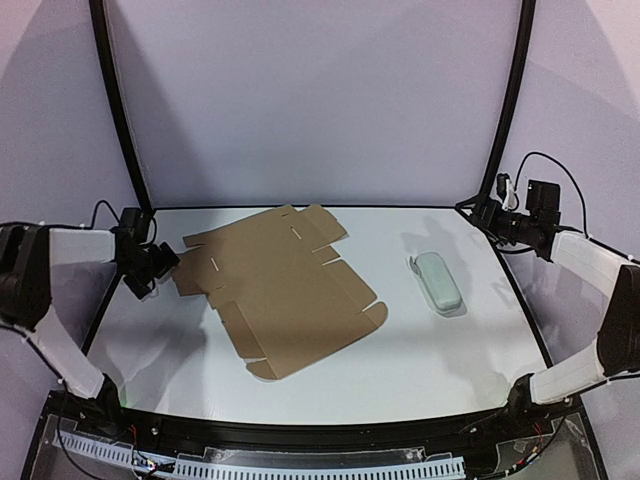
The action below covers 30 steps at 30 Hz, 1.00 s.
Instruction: Fold the paper box
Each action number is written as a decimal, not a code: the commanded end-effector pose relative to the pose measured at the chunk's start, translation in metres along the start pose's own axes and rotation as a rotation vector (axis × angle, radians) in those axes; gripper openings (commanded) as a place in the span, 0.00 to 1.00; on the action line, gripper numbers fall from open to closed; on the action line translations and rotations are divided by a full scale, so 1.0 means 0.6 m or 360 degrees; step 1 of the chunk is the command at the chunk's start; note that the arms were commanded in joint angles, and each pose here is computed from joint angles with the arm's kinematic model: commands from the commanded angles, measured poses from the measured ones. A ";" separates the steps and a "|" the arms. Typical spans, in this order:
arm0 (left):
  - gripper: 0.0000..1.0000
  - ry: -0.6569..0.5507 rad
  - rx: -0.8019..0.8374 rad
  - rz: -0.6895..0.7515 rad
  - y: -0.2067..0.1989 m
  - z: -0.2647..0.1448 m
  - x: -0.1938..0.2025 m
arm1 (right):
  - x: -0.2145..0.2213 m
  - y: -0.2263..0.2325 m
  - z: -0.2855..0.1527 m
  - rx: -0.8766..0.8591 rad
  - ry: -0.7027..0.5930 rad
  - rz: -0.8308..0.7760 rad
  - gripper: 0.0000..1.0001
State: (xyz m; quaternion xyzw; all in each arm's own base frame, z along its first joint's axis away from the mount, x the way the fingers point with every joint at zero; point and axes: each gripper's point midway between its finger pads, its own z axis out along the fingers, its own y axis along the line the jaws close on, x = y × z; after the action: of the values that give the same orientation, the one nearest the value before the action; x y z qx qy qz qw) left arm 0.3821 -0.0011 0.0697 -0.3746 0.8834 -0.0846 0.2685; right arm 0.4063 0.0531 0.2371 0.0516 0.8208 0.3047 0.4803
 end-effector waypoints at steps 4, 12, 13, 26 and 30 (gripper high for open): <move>0.98 0.0251 0.0352 0.0029 -0.085 0.065 0.026 | -0.007 0.044 0.000 -0.0174 0.0025 -0.0008 0.98; 0.46 0.0305 0.0627 0.0124 -0.135 0.103 0.038 | -0.008 0.062 0.002 -0.0266 0.0027 -0.0040 0.98; 0.19 0.0281 0.0664 0.0194 -0.145 0.105 0.033 | -0.007 0.073 0.004 -0.0327 0.0048 -0.0074 0.98; 0.01 0.0015 0.1739 0.1116 -0.315 -0.136 0.024 | 0.021 0.159 0.098 -0.0515 0.0420 -0.0570 0.98; 0.01 -0.0089 0.1835 0.1313 -0.332 -0.195 0.041 | 0.027 0.182 0.136 -0.0617 0.0492 -0.0565 0.98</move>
State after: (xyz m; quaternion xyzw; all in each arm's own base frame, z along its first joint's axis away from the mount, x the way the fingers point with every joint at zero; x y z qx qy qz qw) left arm 0.4548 -0.1357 0.1646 0.0519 0.8232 -0.4087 0.3907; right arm 0.4366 0.1623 0.2657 -0.1990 0.8085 0.3517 0.4278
